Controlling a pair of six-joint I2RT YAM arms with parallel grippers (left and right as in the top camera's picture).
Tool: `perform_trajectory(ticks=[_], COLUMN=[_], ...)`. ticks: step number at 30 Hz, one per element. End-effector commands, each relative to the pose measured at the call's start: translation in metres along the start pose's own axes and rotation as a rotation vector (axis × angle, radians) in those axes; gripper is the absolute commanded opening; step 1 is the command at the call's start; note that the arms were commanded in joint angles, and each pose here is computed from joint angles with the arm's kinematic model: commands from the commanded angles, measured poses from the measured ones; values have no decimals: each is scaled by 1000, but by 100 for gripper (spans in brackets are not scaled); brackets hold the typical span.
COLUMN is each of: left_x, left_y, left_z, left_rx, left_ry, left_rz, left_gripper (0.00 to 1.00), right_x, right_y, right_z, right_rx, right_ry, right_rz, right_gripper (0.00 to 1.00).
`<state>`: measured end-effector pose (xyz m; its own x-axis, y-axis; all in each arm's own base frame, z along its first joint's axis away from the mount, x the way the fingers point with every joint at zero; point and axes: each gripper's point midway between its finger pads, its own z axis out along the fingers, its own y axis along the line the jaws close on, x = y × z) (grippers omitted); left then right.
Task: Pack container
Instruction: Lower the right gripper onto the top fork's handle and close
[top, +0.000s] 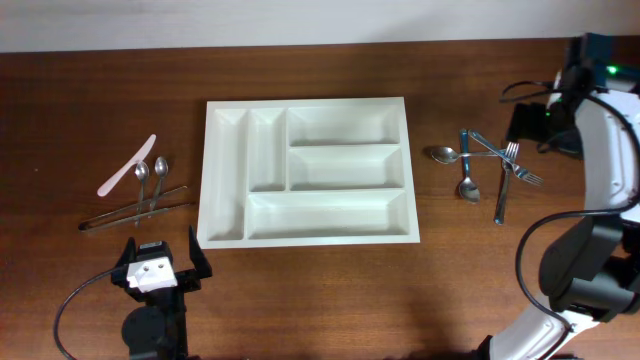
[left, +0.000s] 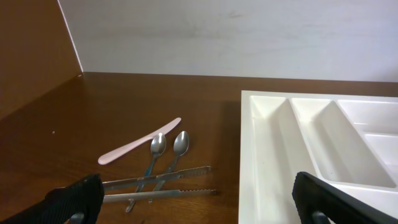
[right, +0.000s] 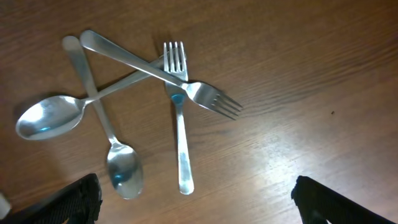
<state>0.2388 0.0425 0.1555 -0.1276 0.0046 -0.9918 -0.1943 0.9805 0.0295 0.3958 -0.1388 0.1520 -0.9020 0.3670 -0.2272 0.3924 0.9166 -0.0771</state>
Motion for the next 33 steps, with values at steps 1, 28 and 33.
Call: perform_trajectory(ticks=[1, 28, 33], left_x=[0, 0, 0], left_y=[0, 0, 0], left_z=[0, 0, 0], left_rx=[4, 4, 5], left_ry=[-6, -6, -6], left_rz=[18, 18, 18], left_gripper=[99, 99, 99], right_x=[5, -5, 2], right_y=[13, -14, -63], right_z=[12, 85, 71], right_rx=[-157, -555, -531], right_ry=[40, -97, -146], right_rz=[23, 519, 543], right_gripper=[100, 79, 80])
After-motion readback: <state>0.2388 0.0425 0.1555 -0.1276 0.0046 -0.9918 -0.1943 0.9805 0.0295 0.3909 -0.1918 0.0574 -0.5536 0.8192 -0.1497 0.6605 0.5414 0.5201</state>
